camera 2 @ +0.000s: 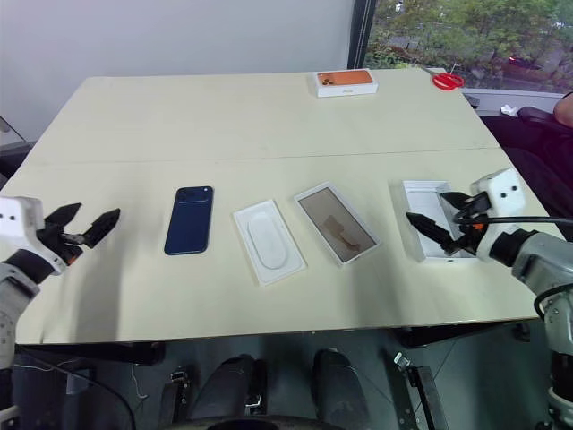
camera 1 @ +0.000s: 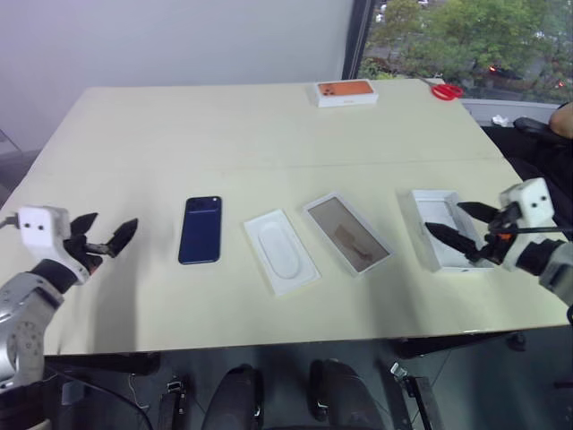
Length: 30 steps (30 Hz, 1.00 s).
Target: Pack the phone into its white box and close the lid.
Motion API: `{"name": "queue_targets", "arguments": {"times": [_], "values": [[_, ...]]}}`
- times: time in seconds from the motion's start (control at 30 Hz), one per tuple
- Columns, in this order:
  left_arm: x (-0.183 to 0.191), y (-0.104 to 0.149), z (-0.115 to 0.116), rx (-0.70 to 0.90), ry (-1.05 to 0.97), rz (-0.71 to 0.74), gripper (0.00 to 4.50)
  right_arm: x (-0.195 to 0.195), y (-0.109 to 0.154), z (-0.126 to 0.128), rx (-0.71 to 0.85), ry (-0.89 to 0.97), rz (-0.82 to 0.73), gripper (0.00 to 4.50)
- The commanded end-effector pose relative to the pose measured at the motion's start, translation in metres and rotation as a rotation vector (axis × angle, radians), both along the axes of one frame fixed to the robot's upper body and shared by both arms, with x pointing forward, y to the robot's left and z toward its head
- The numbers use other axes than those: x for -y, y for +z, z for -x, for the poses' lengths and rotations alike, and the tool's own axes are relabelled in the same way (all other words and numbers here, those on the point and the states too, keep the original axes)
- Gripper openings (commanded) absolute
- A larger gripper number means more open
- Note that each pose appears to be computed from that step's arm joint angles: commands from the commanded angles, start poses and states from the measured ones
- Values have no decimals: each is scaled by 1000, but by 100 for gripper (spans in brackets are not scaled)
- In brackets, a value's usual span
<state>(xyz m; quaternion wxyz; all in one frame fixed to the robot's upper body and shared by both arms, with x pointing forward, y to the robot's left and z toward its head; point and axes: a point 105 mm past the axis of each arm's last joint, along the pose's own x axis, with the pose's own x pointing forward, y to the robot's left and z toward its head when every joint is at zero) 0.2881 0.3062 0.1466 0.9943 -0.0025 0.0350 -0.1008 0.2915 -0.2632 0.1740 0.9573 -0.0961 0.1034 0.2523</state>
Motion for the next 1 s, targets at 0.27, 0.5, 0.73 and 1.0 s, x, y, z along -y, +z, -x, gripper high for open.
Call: {"name": "queue_targets", "arguments": {"times": [0.27,0.5,0.73,1.0], "values": [[29,8,-30,-130,10,25,450,-103,35,1,148,295,15,447],[49,7,-40,-220,-24,65,450,-162,22,2,123,389,8,447],[93,10,-24,-284,-212,210,450,-173,1,8,76,414,32,447],[181,-2,12,-466,-465,379,450,-136,6,12,87,419,120,447]]}}
